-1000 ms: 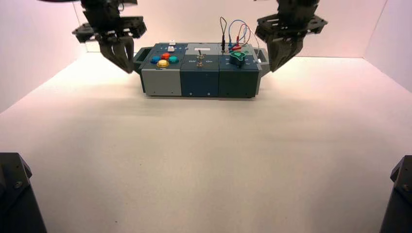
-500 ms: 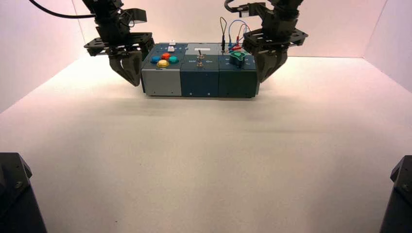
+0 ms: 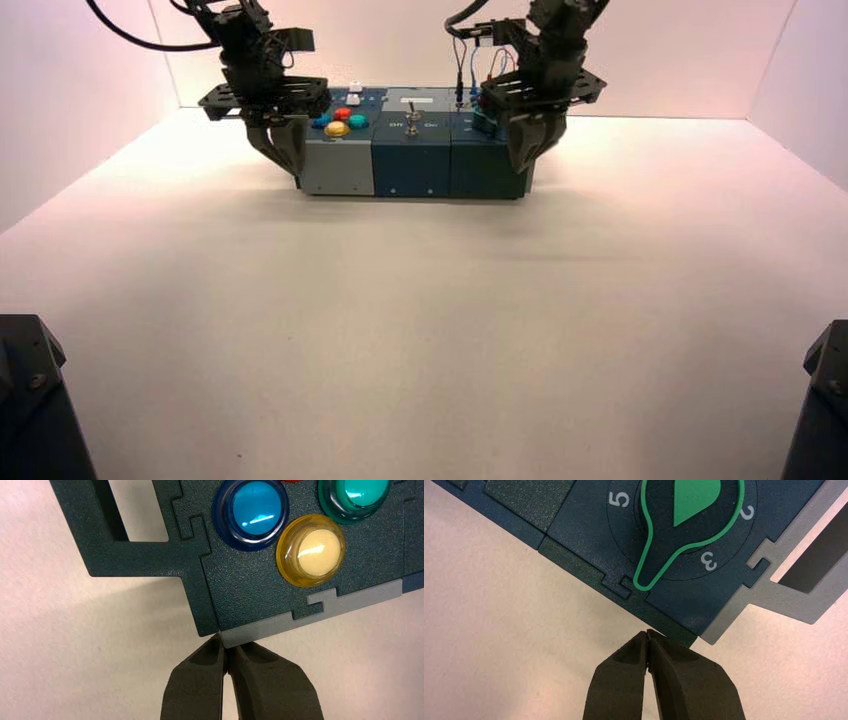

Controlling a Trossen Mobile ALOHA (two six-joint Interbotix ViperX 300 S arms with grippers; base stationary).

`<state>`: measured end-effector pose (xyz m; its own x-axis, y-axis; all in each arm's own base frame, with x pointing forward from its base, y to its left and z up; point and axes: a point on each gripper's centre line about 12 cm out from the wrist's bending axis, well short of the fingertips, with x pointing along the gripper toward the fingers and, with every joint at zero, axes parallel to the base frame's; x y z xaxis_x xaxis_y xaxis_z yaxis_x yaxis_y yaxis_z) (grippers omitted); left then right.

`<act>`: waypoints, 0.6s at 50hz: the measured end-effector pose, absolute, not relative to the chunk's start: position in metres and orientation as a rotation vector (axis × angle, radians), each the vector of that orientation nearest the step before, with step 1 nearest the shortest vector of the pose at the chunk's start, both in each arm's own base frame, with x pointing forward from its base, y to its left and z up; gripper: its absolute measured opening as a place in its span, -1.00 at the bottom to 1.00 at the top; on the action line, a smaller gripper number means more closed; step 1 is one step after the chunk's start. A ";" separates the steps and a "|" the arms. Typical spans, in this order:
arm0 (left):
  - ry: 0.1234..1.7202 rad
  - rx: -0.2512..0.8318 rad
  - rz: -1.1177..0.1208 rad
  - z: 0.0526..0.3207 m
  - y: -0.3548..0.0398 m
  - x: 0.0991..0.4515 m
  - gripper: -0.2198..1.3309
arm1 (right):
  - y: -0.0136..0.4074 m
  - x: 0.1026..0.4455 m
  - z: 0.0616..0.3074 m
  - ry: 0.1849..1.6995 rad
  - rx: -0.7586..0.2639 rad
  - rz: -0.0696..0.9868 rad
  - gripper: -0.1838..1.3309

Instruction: Move the box away.

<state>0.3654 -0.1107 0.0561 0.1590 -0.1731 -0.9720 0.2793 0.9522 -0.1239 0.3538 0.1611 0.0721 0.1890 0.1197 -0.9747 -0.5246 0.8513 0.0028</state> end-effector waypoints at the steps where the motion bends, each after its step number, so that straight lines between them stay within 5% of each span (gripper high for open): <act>1: 1.365 0.089 -0.320 0.057 -0.110 0.367 -0.92 | 0.161 0.354 0.072 1.309 -0.369 0.467 -0.95; 30: 1.270 0.095 -0.318 0.072 -0.111 0.378 -0.92 | 0.164 0.363 0.078 1.221 -0.362 0.465 -0.95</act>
<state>0.3777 -0.1113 0.0723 0.2593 -0.1823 -0.9484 0.2869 0.9522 -0.1046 0.3633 0.1635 0.0784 0.2695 0.1457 -0.9519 -0.5242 0.8514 -0.0181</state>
